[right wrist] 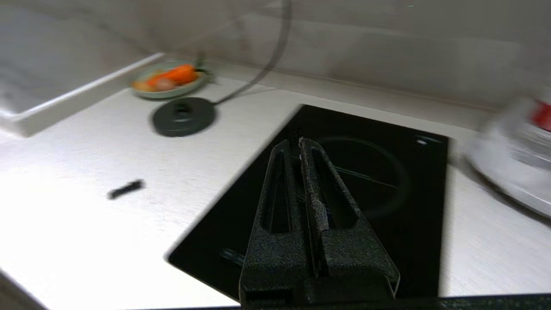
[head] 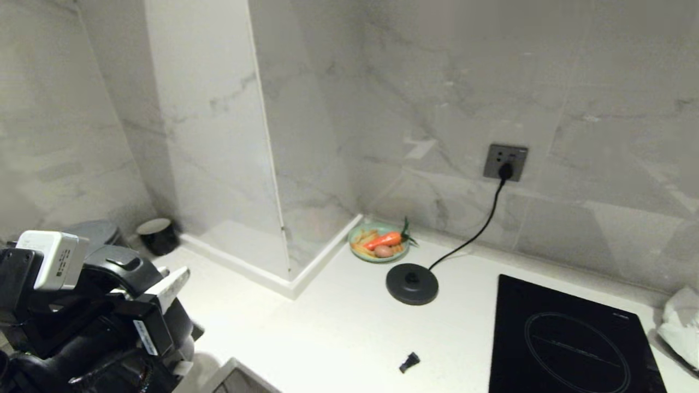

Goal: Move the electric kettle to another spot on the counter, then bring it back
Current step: Place it by the sink

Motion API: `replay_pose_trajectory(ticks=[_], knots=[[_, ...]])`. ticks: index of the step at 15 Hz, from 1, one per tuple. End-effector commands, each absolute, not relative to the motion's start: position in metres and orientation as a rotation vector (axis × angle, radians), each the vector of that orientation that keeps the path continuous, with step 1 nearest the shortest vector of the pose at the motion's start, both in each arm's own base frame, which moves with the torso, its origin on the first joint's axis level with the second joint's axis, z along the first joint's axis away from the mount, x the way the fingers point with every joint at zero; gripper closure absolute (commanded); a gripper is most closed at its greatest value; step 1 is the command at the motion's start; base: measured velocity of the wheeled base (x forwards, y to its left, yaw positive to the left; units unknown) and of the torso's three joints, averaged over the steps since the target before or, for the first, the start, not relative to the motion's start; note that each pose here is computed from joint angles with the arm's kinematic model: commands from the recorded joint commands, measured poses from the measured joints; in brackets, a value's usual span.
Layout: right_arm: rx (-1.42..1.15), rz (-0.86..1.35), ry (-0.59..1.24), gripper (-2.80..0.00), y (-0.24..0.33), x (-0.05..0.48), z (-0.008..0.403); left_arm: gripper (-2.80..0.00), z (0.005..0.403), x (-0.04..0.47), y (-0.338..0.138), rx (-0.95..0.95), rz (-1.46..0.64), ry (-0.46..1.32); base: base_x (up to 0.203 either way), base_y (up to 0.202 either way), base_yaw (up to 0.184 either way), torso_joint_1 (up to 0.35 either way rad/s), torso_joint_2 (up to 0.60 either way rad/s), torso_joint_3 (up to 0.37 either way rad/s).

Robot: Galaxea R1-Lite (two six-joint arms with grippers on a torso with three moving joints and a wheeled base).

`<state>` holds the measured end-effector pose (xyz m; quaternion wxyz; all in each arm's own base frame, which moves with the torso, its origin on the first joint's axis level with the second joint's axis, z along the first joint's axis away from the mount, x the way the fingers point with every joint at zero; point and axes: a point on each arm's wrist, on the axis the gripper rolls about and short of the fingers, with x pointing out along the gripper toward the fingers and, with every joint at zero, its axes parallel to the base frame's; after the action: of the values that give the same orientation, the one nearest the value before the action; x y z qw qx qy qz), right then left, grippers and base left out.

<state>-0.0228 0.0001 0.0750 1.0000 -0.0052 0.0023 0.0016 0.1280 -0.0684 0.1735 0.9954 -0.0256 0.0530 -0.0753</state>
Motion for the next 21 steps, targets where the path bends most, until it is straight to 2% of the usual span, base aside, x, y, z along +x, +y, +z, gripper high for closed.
replay_pose_trajectory(ticks=[1, 5, 9, 16, 21], knots=[[-0.011, 0.003, 0.005, 0.00, 0.000, -0.023, 0.075, 0.00, 0.173, 0.129, -0.069, -0.050, -0.149, 0.110, 0.000, -0.010, 0.173, -0.002, 0.00, 0.002], [-0.011, 0.003, 0.005, 0.00, 0.000, -0.023, 0.075, 0.00, 0.173, 0.133, -0.073, -0.050, -0.191, 0.118, -0.004, -0.006, 0.138, 0.004, 0.00, 0.001], [-0.011, 0.003, 0.005, 0.00, 0.000, -0.023, 0.075, 0.00, 0.170, 0.156, -0.087, -0.048, -0.189, 0.166, 0.000, 0.000, 0.000, 0.000, 0.00, 0.000], [-0.011, 0.003, 0.005, 0.00, 0.000, -0.023, 0.075, 0.00, 0.158, 0.227, -0.120, -0.055, -0.153, 0.165, 0.000, 0.000, 0.000, 0.000, 0.00, 0.000], [-0.011, 0.003, 0.005, 0.00, 0.000, -0.023, 0.075, 0.00, 0.154, 0.277, -0.146, -0.087, -0.177, 0.043, 0.000, 0.000, 0.000, 0.000, 0.00, 0.000]])
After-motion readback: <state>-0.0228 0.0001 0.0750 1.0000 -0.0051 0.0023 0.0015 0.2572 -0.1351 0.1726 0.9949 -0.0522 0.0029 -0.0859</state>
